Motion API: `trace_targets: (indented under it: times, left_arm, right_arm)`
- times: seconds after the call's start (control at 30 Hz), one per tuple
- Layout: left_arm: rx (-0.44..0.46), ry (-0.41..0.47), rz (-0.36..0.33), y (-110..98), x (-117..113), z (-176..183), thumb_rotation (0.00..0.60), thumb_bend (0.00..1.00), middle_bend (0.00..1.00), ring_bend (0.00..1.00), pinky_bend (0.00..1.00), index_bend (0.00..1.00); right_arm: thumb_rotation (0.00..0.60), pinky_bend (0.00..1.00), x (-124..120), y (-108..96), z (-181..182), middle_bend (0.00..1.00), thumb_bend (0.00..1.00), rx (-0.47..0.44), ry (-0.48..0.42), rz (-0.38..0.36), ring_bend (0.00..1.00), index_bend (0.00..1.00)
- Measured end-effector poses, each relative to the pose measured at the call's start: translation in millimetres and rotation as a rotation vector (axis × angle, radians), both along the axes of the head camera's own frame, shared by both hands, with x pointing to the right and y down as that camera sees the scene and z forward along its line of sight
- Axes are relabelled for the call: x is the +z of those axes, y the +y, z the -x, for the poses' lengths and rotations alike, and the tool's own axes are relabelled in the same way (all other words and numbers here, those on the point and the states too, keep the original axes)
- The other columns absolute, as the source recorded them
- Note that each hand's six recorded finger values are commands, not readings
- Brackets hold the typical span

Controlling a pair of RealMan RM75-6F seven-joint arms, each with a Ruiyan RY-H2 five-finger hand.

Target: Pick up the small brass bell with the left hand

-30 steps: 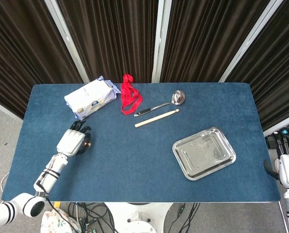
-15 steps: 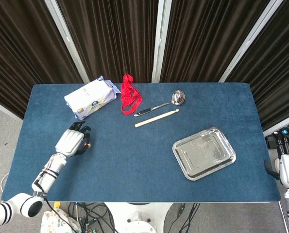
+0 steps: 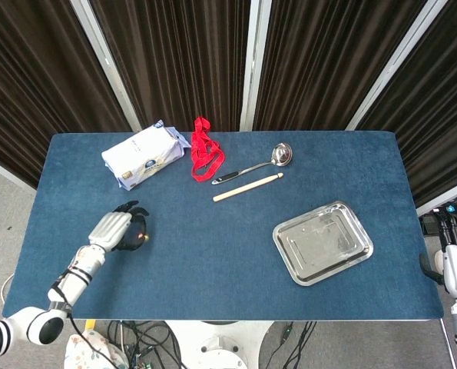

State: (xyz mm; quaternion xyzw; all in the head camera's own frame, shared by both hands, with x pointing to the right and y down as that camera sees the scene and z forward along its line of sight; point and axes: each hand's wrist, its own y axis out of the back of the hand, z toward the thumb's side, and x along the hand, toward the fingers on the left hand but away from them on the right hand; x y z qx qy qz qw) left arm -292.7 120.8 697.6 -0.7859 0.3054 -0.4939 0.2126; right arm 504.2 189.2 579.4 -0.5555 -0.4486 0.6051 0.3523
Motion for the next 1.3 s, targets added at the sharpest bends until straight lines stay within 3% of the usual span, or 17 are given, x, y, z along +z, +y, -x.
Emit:
trace_targets:
  times: [0.23, 0.33, 0.7, 1.0, 1.07, 1.2, 1.3]
  left_arm:
    - [0.105, -0.171, -0.128, -4.0, -1.8, 2.4, 0.6, 0.48, 0.24, 0.05, 0.12, 0.59]
    - [0.104, -0.195, -0.154, -4.6, -1.7, 3.3, 0.6, 0.48, 0.24, 0.05, 0.11, 0.59]
    - [0.082, -0.226, -0.099, 6.0, 31.1, 12.9, 0.6, 0.48, 0.23, 0.05, 0.1, 0.59]
    - [0.081, -0.229, -0.075, 11.5, 39.0, 15.8, 0.6, 0.47, 0.22, 0.05, 0.1, 0.57]
    - [0.087, -0.228, -0.073, 11.9, 38.6, 15.4, 0.6, 0.47, 0.19, 0.04, 0.09, 0.5]
    - [0.097, -0.209, -0.072, 12.0, 36.1, 13.8, 0.6, 0.39, 0.12, 0.02, 0.08, 0.2]
    - [0.094, -0.184, -0.082, 10.7, 33.1, 13.4, 0.6, 0.33, 0.08, 0.01, 0.07, 0.08]
  right_arm:
    - [0.6, 0.0, 1.1, 0.6, 0.9, 0.0, 0.31, -0.003, 0.001, 0.005, 0.0, 0.0]
    - [0.6, 0.0, 1.4, 0.7, 0.4, 0.0, 0.31, -0.001, 0.002, 0.007, 0.0, 0.0]
    - [0.6, 0.0, 2.2, 0.9, 0.5, 0.0, 0.31, -0.001, 0.002, 0.011, 0.0, 0.0]
    - [0.6, 0.0, 2.5, 1.5, 1.1, 0.0, 0.31, -0.004, 0.002, 0.017, 0.0, 0.0]
    - [0.6, 0.0, 2.5, 1.5, 1.1, 0.0, 0.31, -0.004, 0.002, 0.016, 0.0, 0.0]
    - [0.6, 0.0, 2.4, 1.7, 1.1, 0.0, 0.31, -0.004, 0.0, 0.015, 0.0, 0.0]
    - [0.6, 0.0, 2.0, 1.9, 0.6, 0.0, 0.31, -0.003, -0.001, 0.013, 0.0, 0.0]
